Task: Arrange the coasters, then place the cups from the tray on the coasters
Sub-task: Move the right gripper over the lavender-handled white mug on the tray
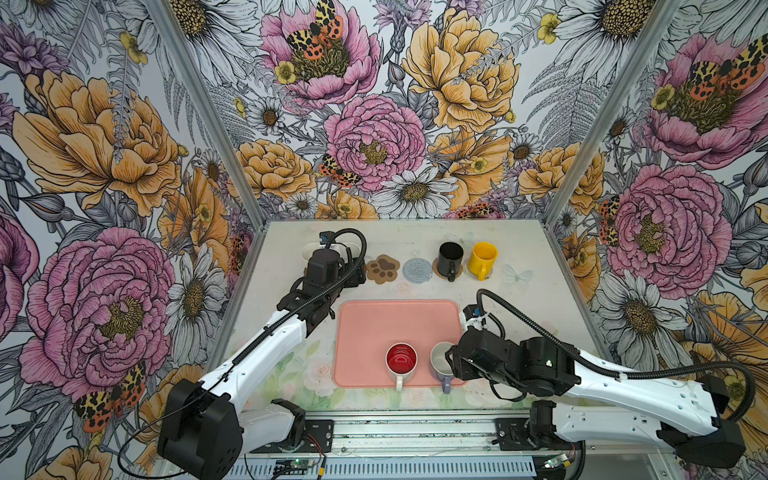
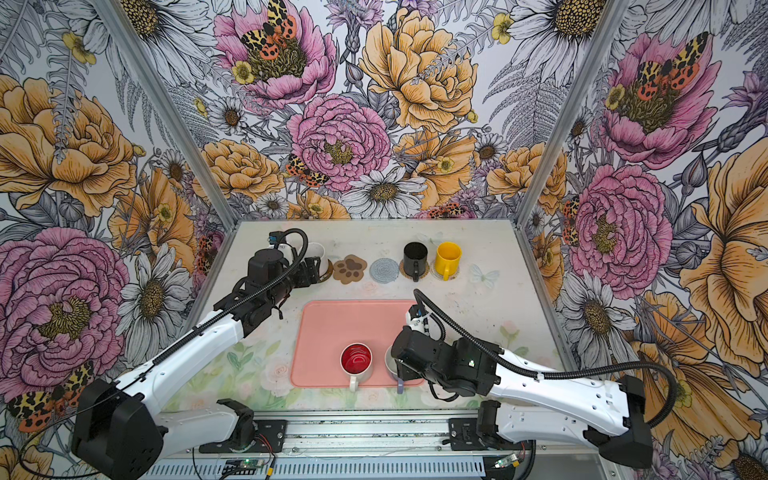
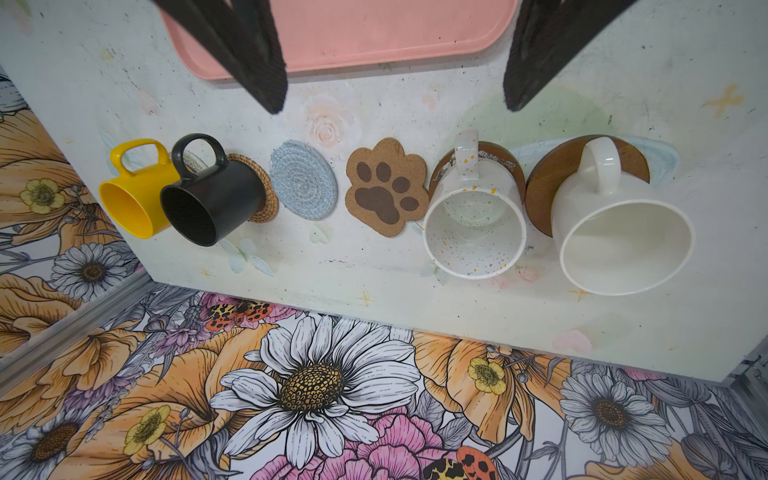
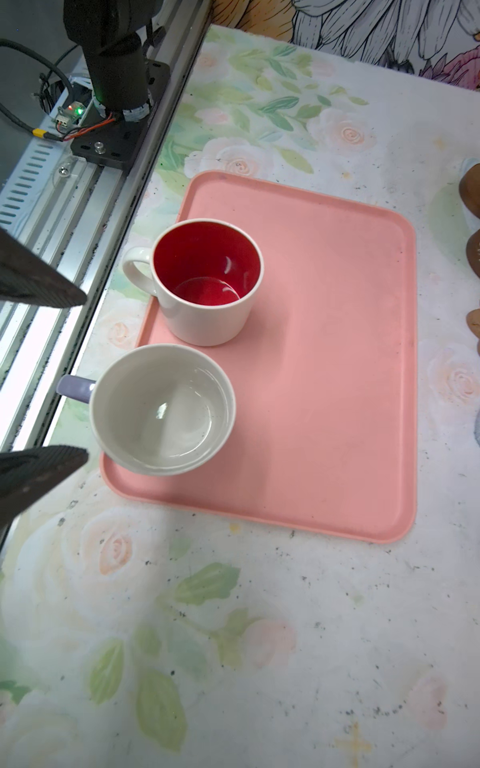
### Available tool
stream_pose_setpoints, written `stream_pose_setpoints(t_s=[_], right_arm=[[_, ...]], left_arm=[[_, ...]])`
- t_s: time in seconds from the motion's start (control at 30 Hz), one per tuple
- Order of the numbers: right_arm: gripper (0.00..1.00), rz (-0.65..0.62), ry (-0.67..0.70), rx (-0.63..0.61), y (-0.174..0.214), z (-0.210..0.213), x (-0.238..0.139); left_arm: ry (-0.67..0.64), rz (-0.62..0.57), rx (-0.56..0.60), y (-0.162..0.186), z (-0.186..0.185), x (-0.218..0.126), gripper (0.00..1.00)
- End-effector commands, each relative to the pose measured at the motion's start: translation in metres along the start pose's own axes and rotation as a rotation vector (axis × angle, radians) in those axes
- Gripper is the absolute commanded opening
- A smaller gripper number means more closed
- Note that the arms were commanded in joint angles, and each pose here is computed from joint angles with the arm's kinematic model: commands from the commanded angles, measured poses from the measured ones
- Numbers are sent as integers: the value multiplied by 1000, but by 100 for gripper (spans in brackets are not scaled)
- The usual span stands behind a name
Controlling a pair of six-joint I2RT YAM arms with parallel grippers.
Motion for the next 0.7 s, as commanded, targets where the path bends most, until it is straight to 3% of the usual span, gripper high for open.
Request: stream_pose_setpoints(t_s=[0.0, 0.37, 0.67], right_arm=[[56, 67, 52, 47, 14, -1, 5], [56, 147, 115, 96, 37, 4, 26], [56, 167, 52, 120, 45, 14, 50]], left_arm=[[25, -7, -14, -2, 0, 2, 83], [24, 18, -13, 0, 0, 8, 84], [23, 20, -13, 1, 1, 9, 84]])
Point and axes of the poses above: each gripper's point midway between its finger pads, its own x axis out along the fingers, its own z axis along the line the jaws close on, y = z × x, the point moved 9 cm from there along -x, back along the fingers, and after that the axes turned 11 degrees about -x, right-handed, at the moved point
